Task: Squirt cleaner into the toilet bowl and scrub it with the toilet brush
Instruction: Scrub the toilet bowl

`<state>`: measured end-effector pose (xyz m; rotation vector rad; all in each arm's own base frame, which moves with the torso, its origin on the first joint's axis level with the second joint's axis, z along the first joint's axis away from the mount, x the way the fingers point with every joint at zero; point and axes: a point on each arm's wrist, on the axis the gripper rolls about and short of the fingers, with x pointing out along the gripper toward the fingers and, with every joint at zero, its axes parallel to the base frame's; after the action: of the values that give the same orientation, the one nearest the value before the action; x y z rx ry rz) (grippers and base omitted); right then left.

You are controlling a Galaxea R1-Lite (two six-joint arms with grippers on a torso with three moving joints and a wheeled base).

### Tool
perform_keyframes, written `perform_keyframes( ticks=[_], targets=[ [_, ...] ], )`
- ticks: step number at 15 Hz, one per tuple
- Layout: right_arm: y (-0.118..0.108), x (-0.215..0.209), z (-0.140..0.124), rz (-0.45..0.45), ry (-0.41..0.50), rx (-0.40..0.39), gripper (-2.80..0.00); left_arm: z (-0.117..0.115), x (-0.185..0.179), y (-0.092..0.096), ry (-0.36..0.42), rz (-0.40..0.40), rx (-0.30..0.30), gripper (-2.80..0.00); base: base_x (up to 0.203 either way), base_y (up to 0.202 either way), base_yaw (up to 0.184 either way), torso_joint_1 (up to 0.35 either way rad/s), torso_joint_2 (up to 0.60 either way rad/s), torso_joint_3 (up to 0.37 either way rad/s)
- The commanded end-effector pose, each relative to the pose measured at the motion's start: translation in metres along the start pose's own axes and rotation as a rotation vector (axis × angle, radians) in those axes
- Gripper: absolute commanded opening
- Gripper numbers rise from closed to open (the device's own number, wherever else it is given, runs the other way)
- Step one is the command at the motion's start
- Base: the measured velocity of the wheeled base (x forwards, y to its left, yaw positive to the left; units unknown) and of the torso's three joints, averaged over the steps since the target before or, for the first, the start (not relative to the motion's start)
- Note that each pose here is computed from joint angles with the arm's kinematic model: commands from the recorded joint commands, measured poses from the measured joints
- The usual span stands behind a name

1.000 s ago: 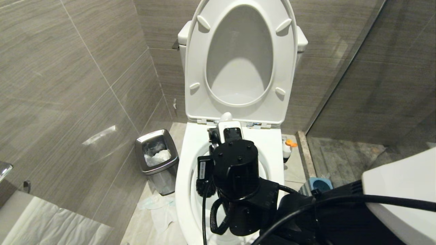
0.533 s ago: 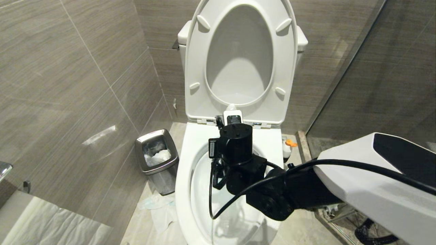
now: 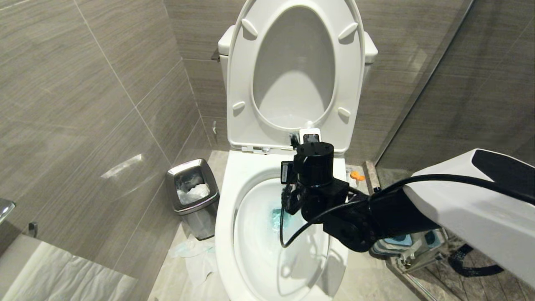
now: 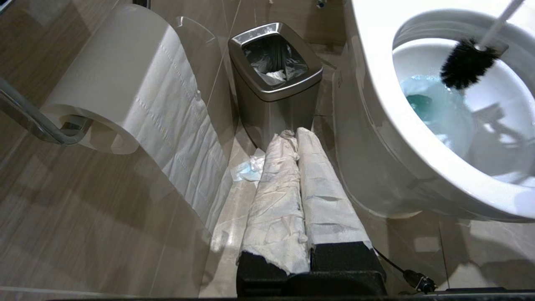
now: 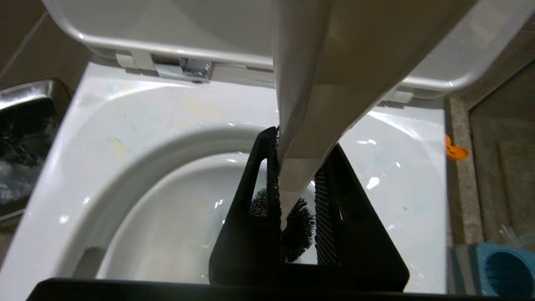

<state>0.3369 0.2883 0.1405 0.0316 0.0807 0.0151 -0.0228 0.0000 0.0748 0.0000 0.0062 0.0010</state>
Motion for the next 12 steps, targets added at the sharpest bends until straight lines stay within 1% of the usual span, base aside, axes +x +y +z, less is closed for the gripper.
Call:
perform_keyframes(
  ticks=[1,4,5,6,9,12],
  targets=[
    [-0.017,-0.020,0.015,-0.002,-0.001,0.005,-2.80,0.000,0.000,0.000,0.000,0.001,0.000,-2.80,0.000,0.000,0.000,0.000,0.00,0.000],
    [-0.034,-0.044,0.018,0.010,0.027,-0.011,-2.80,0.000,0.000,0.000,0.000,0.001,0.000,-2.80,0.000,0.000,0.000,0.000,0.00,0.000],
    [-0.035,-0.053,0.020,0.024,0.031,-0.005,-2.80,0.000,0.000,0.000,0.000,0.001,0.000,-2.80,0.000,0.000,0.000,0.000,0.00,0.000],
    [-0.034,-0.064,0.019,0.046,0.040,0.000,-2.80,0.000,0.000,0.000,0.000,0.001,0.000,-2.80,0.000,0.000,0.000,0.000,0.00,0.000],
    [-0.018,-0.090,0.015,0.123,0.054,0.014,-2.80,0.000,0.000,0.000,0.000,0.001,0.000,-2.80,0.000,0.000,0.000,0.000,0.00,0.000],
    [-0.004,-0.111,0.010,0.185,0.066,0.009,-2.80,0.000,0.000,0.000,0.000,0.001,0.000,-2.80,0.000,0.000,0.000,0.000,0.00,0.000]
  ],
)
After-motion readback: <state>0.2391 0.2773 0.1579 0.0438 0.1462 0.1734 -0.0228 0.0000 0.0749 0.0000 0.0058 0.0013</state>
